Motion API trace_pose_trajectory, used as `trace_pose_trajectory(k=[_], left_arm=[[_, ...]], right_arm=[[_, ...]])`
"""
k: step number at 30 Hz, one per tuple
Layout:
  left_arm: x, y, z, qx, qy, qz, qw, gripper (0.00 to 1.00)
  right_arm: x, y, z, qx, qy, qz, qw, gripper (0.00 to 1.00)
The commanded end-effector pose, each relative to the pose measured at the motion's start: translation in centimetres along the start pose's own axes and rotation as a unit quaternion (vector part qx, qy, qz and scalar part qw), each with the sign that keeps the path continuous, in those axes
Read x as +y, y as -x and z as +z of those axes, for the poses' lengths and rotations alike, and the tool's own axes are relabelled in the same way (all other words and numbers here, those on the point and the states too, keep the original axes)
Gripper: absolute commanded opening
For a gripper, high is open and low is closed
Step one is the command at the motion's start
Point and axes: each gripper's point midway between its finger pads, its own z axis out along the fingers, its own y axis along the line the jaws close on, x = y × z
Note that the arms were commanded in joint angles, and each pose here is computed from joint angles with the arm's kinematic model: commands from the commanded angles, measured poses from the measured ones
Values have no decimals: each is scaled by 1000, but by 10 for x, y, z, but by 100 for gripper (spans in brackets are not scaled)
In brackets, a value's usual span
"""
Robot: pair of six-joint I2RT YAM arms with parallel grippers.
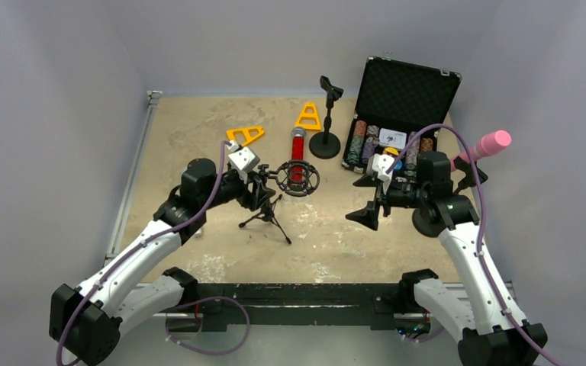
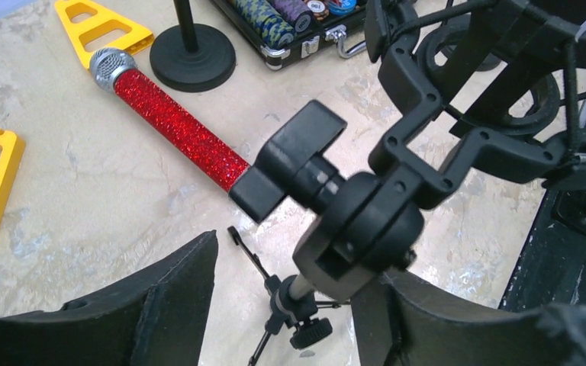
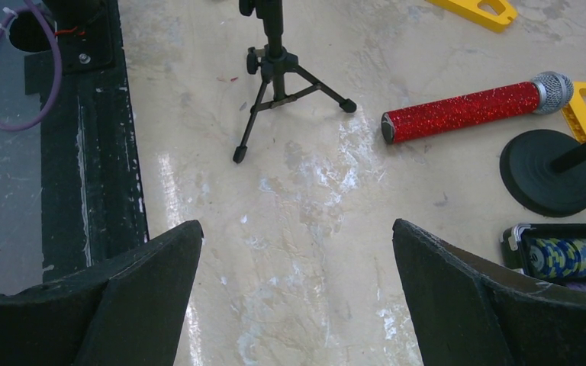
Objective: Attach the microphones to the stand
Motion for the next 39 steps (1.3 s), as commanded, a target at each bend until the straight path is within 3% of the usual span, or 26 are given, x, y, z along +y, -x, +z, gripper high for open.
trace_pose_trajectory(k=[1,4,8,14,19,26,39], left_arm=[[0,22,-15,-18,16,20,1000,71],[2,24,-26,-15,35,19,999,84],[5,28,-43,-22,60,43,997,93],[9,31,-68,-25,97,58,993,99],[26,26,-93,-19,169,67,983,99],[62,16,-127,-18,302,37,952,100],[106,-16,-137,30,383,-83,920,99]], right_arm=[[5,8,-3,-10,7,-12,1000,98],[4,7,-3,-9,6,-12,1000,98],[4,6,-2,-8,7,-10,1000,98],[4,6,-2,-7,7,-9,1000,98],[4,6,-2,-7,7,-10,1000,98],[4,5,-2,-7,7,-9,1000,98],[6,7,-2,-10,11,-12,1000,98]])
